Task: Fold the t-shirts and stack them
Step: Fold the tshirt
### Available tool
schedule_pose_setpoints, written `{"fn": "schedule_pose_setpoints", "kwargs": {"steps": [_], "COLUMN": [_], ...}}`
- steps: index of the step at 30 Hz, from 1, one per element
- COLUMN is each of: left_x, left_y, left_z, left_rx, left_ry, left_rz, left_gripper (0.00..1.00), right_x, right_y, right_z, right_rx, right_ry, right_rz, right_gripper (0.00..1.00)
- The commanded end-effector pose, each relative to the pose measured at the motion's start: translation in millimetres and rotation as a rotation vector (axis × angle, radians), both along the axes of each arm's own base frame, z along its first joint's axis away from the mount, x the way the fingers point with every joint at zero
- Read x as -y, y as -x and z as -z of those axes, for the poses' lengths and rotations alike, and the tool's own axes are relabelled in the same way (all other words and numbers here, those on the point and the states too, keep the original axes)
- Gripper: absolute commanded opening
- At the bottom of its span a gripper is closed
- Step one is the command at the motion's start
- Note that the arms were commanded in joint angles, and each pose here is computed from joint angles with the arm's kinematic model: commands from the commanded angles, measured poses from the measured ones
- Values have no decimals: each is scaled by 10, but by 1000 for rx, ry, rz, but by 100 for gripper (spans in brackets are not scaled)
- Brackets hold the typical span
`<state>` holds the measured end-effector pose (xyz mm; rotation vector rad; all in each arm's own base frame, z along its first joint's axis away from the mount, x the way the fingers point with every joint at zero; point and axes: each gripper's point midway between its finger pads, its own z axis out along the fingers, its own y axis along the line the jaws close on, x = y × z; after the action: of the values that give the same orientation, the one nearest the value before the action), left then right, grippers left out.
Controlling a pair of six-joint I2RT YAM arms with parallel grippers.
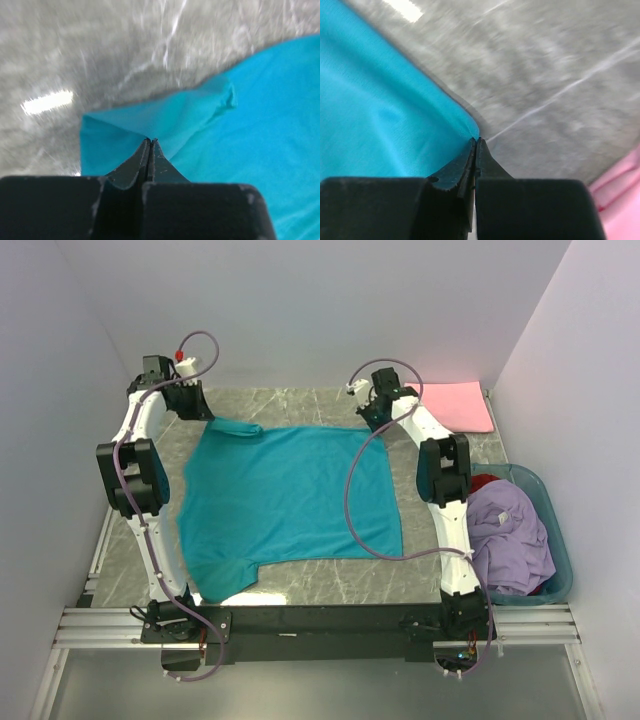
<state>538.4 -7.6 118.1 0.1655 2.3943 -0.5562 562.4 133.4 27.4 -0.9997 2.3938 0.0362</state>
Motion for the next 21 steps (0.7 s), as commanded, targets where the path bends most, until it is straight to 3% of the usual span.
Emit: {"fn": "schedule_pose_setpoints", "kwargs": {"steps": [1, 13, 21], "left_x": [3, -9, -102], "left_y": [-223, -295, -13], "left_z": [-453, -583, -724], "left_rx": [138, 207, 196], "left_ry": [22, 45, 47], "left_rz": [-13, -22, -33], "left_gripper": [0, 0, 0], "right_x": [95, 107, 89], "right_y": [-368, -375, -186], "right_z": [-729, -963, -1077], "right_rx": [230, 293, 282], "right_ry": [-20, -17, -20], "right_rz": [57, 31, -22], "right_gripper": [0, 0, 0]}}
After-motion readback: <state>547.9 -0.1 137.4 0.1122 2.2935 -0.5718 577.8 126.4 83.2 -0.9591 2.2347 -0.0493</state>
